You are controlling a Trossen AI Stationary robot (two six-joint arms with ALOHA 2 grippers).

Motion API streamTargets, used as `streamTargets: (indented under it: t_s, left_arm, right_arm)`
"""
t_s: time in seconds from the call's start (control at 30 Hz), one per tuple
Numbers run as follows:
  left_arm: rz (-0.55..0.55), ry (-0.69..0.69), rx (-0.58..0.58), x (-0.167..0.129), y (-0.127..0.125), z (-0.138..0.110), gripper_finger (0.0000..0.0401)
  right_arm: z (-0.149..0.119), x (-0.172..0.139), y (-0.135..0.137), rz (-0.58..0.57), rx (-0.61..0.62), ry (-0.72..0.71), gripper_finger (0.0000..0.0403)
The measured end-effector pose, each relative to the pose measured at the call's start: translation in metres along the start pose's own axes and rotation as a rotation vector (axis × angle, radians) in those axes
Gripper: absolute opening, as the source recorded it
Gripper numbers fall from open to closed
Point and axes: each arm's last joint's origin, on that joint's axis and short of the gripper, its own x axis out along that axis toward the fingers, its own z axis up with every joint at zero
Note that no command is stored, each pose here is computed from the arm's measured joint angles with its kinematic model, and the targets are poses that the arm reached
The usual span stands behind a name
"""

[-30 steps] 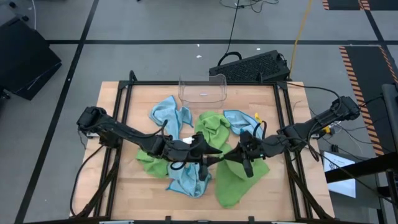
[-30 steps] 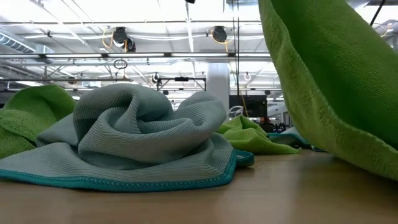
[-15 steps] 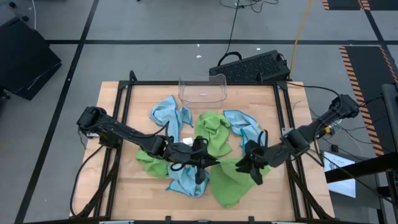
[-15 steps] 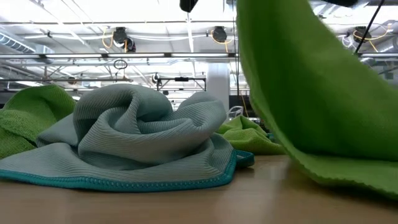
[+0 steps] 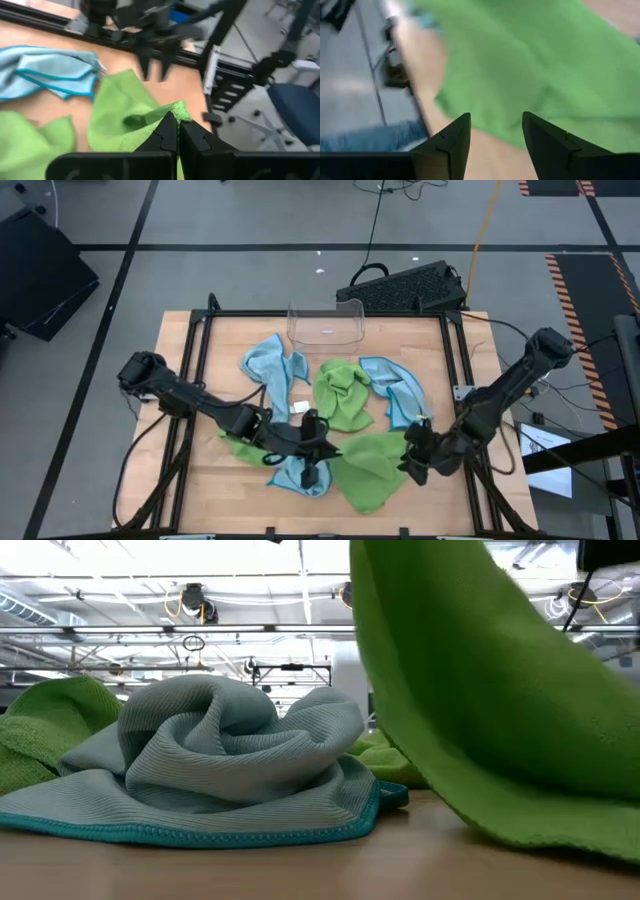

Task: Fold microfiber towels
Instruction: Fold the bottom right green microfiber cloth

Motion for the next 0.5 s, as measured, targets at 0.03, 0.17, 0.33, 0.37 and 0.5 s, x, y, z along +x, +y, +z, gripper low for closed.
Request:
streamTargets:
  t_s: [0.03,0.17,0.33,0.37,0.5]
  left_arm:
    - [-0.009,0.012,0.003,0.0,-0.002,-0.002,0.0003]
    - [-0.007,0.069,0.022,0.0,-0.006,-0.011,0.0002]
    - [-0.011,0.085,0.031,-0.001,-0.01,-0.015,0.0004]
    - [-0.011,0.091,0.033,-0.002,-0.011,-0.015,0.0004]
    - [0.002,0.09,0.04,-0.002,-0.013,-0.017,0.0004]
  right_arm:
    - [-0.001,0.007,-0.008,-0.003,0.048,-0.01,0.0172]
    - [-0.004,0.026,-0.031,0.043,0.116,-0.087,0.0171]
    - [-0.003,0.041,-0.035,0.102,0.015,-0.127,0.0171]
    - [-0.003,0.044,-0.035,0.098,-0.01,-0.128,0.0171]
    - [-0.008,0.062,-0.038,0.071,-0.001,-0.118,0.0171]
